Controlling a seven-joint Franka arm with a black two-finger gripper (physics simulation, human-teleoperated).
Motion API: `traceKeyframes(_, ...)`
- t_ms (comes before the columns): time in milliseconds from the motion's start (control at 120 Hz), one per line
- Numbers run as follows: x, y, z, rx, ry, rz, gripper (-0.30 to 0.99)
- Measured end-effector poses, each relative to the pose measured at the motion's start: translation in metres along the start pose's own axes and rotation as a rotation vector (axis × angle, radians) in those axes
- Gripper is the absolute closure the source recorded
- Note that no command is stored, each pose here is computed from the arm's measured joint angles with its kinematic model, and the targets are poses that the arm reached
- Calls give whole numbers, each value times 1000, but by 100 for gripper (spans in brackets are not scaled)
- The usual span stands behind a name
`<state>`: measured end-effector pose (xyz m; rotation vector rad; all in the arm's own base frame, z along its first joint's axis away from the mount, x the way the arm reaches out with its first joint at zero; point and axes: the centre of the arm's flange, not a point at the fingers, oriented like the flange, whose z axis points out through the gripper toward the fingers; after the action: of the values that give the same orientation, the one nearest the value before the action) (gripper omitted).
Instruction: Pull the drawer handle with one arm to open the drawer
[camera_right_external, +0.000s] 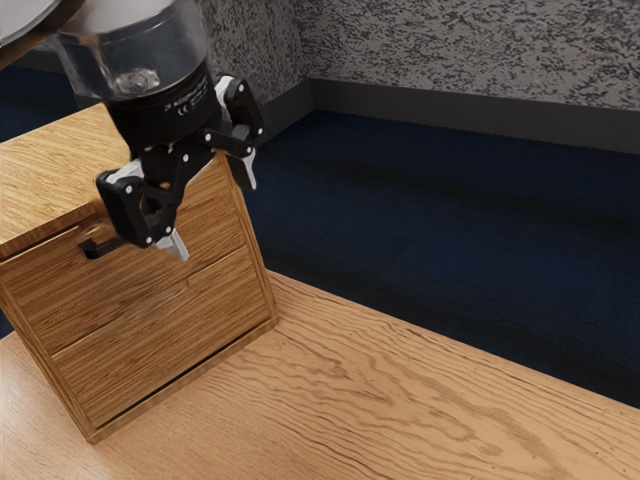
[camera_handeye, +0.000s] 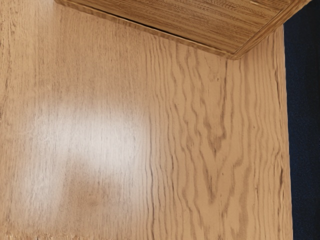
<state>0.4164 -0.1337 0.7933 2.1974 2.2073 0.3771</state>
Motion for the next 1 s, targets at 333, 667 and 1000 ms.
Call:
traceKeyframes(333,13,-3,-3,26,-35,-692,0)
traceKeyframes(667,39,-3,3,125,-68,-1184,0)
traceKeyframes(1000,114,12,13,63,-2,-1336,0)
